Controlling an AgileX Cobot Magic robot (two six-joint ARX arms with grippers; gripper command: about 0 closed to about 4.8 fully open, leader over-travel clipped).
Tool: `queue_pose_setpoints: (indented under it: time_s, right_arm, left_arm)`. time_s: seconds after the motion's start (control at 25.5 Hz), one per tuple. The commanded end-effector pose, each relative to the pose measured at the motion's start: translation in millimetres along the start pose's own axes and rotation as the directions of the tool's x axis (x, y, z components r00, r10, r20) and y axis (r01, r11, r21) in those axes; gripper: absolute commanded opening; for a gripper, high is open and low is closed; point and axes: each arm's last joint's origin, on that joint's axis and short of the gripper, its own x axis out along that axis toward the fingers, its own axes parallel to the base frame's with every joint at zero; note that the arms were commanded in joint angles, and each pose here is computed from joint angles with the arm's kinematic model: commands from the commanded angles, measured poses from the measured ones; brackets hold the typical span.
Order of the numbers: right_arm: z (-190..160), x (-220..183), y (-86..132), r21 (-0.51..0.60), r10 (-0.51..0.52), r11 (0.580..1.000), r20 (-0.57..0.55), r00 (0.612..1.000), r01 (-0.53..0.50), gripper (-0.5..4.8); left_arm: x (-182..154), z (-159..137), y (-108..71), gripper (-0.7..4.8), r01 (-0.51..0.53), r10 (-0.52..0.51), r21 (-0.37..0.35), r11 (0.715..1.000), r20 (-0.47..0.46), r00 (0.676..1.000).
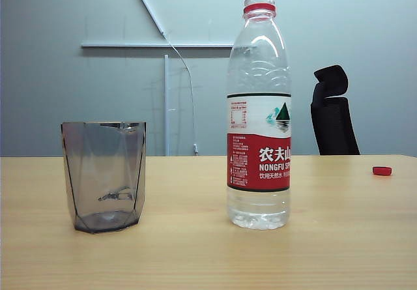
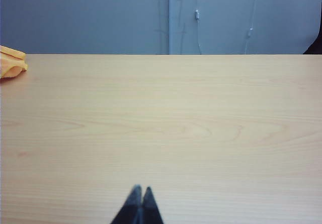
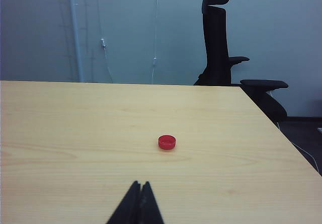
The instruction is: Pick up the mineral water bottle on the table and pour water into the mug until it's half full.
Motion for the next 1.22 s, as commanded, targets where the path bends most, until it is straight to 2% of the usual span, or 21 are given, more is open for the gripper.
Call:
queue_pose_setpoints:
  time_s: [0.04, 0.43, 0.59, 0.67, 0.82, 1.02, 1.1, 1.14, 1.22]
  right_arm:
    - [0, 0, 0, 0.001, 0.000, 1.000, 0.015, 1.000, 0.000, -0.01]
    - [0, 0, 0, 0.002, 0.000, 1.000, 0.015, 1.000, 0.000, -0.01]
    - [1, 0, 1, 0.143, 0.015, 0.990, 0.016, 1.000, -0.017, -0.01]
    - [2, 0, 2, 0.225, 0.067, 0.972, 0.033, 0.997, -0.073, -0.01]
    - [6, -1, 5, 0.295, 0.173, 0.937, 0.067, 0.983, -0.186, -0.01]
    - [11, -2, 8, 0.404, 0.269, 0.872, 0.080, 0.960, -0.278, -0.01]
    - [14, -3, 9, 0.427, 0.339, 0.838, 0.082, 0.937, -0.340, 0.00]
    - [18, -5, 11, 0.434, 0.414, 0.808, 0.065, 0.908, -0.400, 0.00]
    - [20, -7, 13, 0.450, 0.465, 0.786, 0.022, 0.885, -0.424, 0.00]
  left_arm:
    - [0, 1, -0.1, -0.02, 0.004, -0.004, 0.002, 1.000, 0.008, 1.000]
    - [0, 1, -0.1, -0.02, 0.004, -0.004, 0.002, 1.000, 0.008, 1.000]
    - [0, 1, -3.6, -0.02, 0.026, -0.026, 0.003, 1.000, 0.008, 1.000]
    - [0, 0, -13.7, -0.02, 0.107, -0.107, 0.007, 0.994, -0.013, 0.994]
    - [-2, -3, -30.6, -0.02, 0.274, -0.273, 0.015, 0.962, -0.051, 0.961]
    - [-8, -6, -48.9, -0.02, 0.452, -0.449, 0.021, 0.892, -0.081, 0.890]
    - [-10, -6, -52.9, -0.02, 0.493, -0.490, 0.023, 0.870, -0.083, 0.868]
    - [-11, -6, -55.1, -0.02, 0.514, -0.511, 0.024, 0.857, -0.081, 0.856]
    - [-11, -6, -55.2, -0.02, 0.516, -0.512, 0.024, 0.856, -0.082, 0.855]
